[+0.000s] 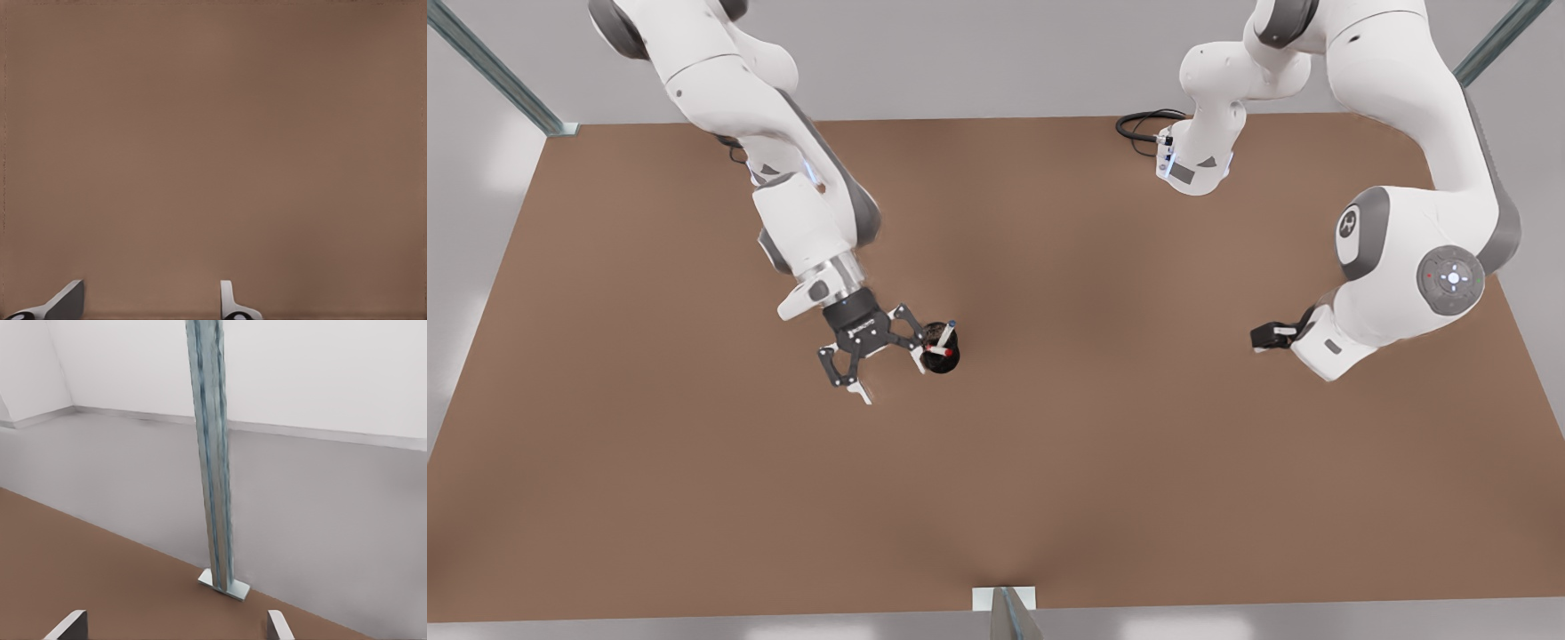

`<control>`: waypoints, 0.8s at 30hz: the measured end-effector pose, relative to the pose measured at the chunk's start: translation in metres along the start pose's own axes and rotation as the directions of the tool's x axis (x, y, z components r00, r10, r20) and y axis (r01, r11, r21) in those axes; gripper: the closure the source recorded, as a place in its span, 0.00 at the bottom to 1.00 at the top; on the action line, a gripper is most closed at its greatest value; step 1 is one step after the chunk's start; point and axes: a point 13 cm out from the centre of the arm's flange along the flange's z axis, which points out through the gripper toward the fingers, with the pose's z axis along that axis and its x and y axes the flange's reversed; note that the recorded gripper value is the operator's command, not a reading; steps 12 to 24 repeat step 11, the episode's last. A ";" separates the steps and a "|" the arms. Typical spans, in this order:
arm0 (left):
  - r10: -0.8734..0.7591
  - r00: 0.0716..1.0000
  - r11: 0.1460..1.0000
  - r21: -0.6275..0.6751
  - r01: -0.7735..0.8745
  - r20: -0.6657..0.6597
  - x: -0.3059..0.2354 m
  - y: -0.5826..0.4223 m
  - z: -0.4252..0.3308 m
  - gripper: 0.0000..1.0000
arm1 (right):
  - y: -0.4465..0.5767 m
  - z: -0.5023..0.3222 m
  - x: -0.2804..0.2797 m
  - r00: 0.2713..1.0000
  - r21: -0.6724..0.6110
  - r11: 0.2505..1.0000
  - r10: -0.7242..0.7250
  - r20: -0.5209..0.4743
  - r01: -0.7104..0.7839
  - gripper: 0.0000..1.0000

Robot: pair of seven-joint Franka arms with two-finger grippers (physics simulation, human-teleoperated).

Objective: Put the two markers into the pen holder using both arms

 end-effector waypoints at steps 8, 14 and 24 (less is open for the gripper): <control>0.034 0.995 0.999 -0.024 -0.032 0.098 0.044 0.009 -0.087 0.00 | -0.306 -0.146 0.019 0.743 0.492 0.823 0.513 -0.429 -0.284 0.00; 0.053 0.995 0.998 -0.037 -0.050 0.082 0.045 0.008 -0.083 0.00 | -0.282 -0.139 0.042 0.638 0.463 0.849 0.507 -0.580 -0.254 0.00; 0.053 0.995 0.998 -0.037 -0.050 0.082 0.045 0.008 -0.083 0.00 | -0.282 -0.139 0.042 0.638 0.463 0.849 0.507 -0.580 -0.254 0.00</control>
